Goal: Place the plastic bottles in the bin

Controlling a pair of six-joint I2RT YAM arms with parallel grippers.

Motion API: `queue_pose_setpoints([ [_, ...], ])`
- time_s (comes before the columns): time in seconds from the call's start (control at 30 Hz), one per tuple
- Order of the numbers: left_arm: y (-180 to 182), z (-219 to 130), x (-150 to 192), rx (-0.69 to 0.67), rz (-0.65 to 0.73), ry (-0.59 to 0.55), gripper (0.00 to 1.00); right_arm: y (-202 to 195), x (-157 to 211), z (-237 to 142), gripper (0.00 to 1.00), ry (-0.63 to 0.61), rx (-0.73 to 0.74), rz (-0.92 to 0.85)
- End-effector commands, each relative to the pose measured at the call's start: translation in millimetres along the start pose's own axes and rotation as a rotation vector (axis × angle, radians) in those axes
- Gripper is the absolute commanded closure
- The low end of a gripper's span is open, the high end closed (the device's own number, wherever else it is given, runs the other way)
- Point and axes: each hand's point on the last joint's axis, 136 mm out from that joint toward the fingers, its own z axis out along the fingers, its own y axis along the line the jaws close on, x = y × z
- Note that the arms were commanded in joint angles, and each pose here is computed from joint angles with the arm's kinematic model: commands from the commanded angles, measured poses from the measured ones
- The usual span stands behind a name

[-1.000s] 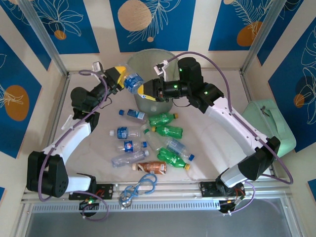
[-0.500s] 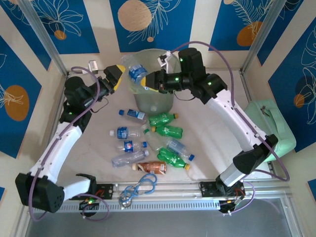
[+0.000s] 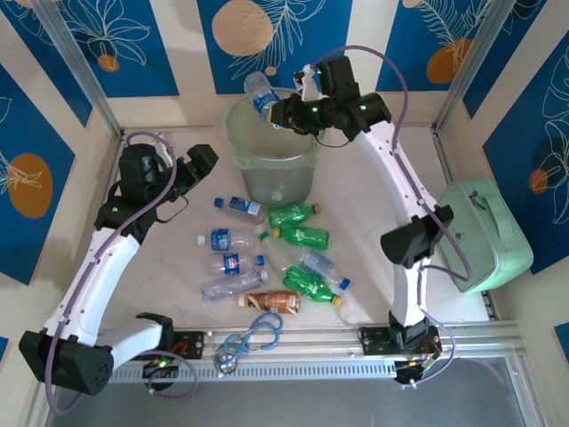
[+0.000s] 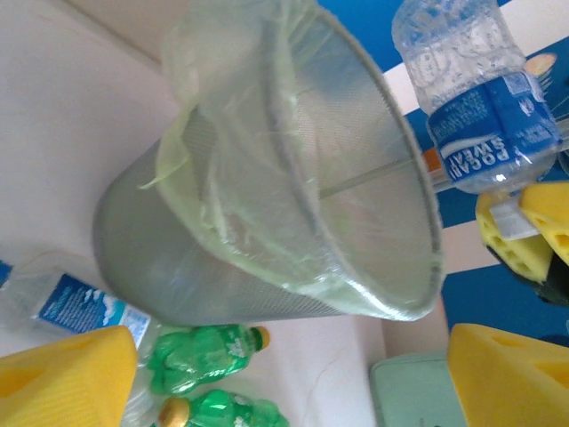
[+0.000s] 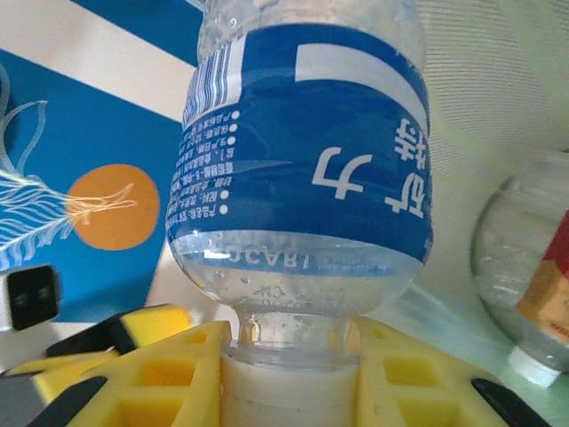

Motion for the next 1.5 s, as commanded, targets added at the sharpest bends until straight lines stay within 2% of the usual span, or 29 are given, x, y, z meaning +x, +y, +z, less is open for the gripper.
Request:
queue_pose_setpoints([
  [0.0,26,-3,13,-0.104,-0.003,0.030,0.14,-21,12,5,0.86,0.059,0.098,0.005],
  [0.13,52,-1,24,-0.200,-0.035,0.055,0.17,-33,16,17,0.83,0.089,0.123,0.029],
  [0.3,68,3,34,-0.254,-0.064,0.094,0.16,-31,18,19,0.57,0.086,0.131,0.016],
  [0.53,95,14,52,-0.328,-0.134,0.139,0.12,-16,16,9,0.38,0.066,0.110,-0.011],
  [0.9,127,56,67,-0.363,-0.287,0.182,0.13,21,35,-30,0.38,0.003,0.111,-0.101],
  [1.1,145,91,69,-0.397,-0.349,0.204,0.21,40,62,-58,0.37,-0.037,0.046,-0.130],
  [1.47,186,123,67,-0.554,-0.386,0.192,0.33,24,117,-70,0.37,-0.002,0.042,-0.082],
])
